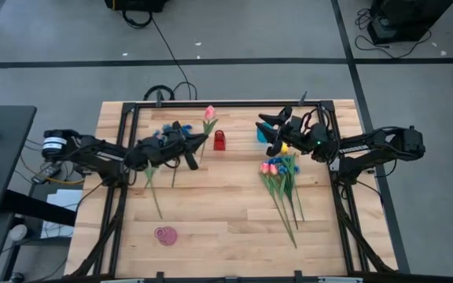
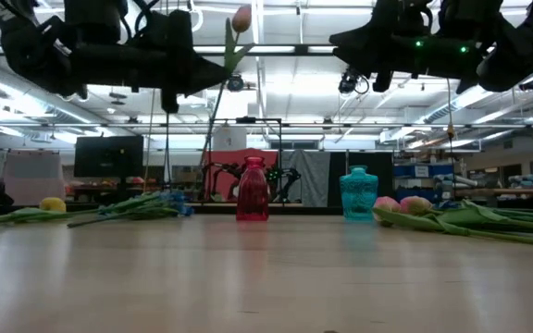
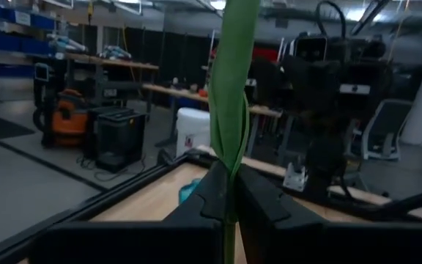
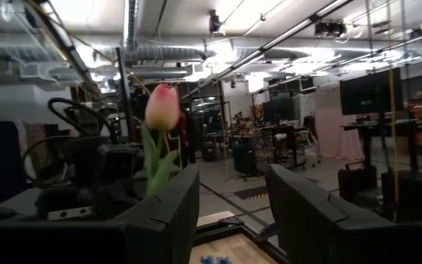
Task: Sort flowers into vase by color
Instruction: Put the pink flower into the red vase
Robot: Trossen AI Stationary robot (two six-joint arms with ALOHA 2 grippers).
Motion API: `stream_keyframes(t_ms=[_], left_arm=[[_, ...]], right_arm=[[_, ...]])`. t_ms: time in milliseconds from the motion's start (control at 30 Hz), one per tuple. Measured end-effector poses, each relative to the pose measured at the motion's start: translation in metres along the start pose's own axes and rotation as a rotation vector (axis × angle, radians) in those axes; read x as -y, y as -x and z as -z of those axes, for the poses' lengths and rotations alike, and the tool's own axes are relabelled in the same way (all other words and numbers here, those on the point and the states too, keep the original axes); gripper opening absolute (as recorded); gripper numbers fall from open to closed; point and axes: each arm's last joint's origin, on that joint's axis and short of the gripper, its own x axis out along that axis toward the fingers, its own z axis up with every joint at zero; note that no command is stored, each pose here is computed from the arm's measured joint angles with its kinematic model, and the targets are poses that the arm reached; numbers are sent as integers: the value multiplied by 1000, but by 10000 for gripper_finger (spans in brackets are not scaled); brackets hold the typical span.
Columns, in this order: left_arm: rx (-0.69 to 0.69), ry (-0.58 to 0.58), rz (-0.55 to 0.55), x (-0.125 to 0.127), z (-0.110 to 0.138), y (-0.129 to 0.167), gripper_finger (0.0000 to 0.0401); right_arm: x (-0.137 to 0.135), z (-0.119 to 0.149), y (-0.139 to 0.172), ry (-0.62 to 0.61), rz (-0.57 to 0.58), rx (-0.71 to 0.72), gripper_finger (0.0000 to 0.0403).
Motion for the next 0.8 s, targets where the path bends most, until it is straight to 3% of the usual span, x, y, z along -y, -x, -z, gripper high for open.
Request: stream_keyframes(t_ms=[367, 800], left_arm=[[57, -16, 6, 1, 2, -3, 23], [76, -33, 7, 1, 0, -3, 23]], right_arm=[[-1, 3, 1, -8, -11, -42, 172], [-8, -17, 15, 26, -2, -128, 172]])
